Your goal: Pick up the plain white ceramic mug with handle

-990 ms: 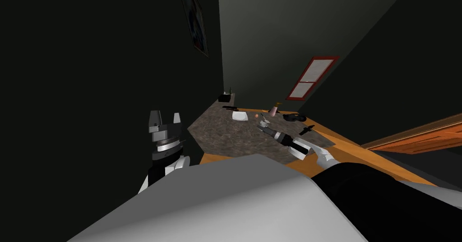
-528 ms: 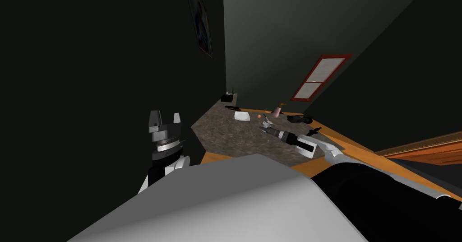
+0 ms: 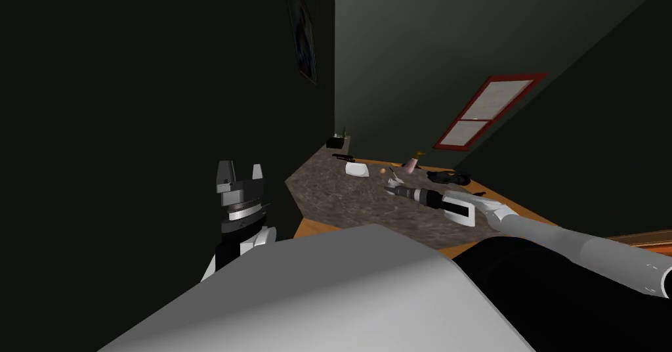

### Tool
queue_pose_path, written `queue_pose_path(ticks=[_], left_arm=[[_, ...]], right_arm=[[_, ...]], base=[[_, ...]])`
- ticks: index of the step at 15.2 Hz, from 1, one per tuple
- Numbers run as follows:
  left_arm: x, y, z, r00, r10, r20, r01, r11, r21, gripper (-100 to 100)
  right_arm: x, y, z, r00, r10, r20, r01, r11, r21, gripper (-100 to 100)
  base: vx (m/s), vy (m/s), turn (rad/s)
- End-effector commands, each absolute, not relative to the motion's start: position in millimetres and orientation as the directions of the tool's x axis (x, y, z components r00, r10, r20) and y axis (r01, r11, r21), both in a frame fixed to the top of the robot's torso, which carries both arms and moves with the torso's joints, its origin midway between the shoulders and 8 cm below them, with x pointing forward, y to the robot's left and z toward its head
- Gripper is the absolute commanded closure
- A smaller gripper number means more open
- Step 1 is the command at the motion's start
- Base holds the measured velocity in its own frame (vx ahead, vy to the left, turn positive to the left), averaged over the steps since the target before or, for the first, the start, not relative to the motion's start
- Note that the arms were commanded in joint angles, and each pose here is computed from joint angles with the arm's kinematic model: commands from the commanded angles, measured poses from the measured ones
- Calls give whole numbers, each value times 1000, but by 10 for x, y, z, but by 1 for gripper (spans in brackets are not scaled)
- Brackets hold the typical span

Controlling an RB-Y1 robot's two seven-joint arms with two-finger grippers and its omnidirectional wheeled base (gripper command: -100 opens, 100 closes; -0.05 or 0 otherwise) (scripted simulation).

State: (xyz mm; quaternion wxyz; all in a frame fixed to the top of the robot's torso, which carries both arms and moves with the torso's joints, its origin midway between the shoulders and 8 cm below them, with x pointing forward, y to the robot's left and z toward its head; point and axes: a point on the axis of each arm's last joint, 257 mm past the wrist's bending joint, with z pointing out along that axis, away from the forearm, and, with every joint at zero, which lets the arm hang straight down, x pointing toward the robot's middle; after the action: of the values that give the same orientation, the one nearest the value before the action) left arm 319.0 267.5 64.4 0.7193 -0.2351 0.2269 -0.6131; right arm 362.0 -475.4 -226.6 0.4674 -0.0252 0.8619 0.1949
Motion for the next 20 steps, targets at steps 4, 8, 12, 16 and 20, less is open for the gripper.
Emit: queue_pose_path(ticks=[4,8,12,16,20], left_arm=[[3190,2675,644,145,-989,-38,775,138,-616,0],[3190,2675,644,145,-989,-38,775,138,-616,0],[3190,2675,644,145,-989,-38,775,138,-616,0],[3190,2675,644,145,-989,-38,775,138,-616,0],[3190,2675,644,145,-989,-38,775,138,-616,0]], right_arm=[[3567,-5028,-2247,-615,39,-788,-230,946,227,-100],[3403,-5355,-2304,-681,-40,-732,-218,964,151,-100],[3200,-5655,-2349,-747,-113,-655,-218,973,79,-100],[3105,-5804,-2334,-780,-162,-605,-229,973,36,-100],[2814,-6040,-2412,-838,-202,-507,-231,973,-5,-100]], base=[[1,11,102],[4,11,124],[12,10,181],[19,4,138],[16,2,155]])
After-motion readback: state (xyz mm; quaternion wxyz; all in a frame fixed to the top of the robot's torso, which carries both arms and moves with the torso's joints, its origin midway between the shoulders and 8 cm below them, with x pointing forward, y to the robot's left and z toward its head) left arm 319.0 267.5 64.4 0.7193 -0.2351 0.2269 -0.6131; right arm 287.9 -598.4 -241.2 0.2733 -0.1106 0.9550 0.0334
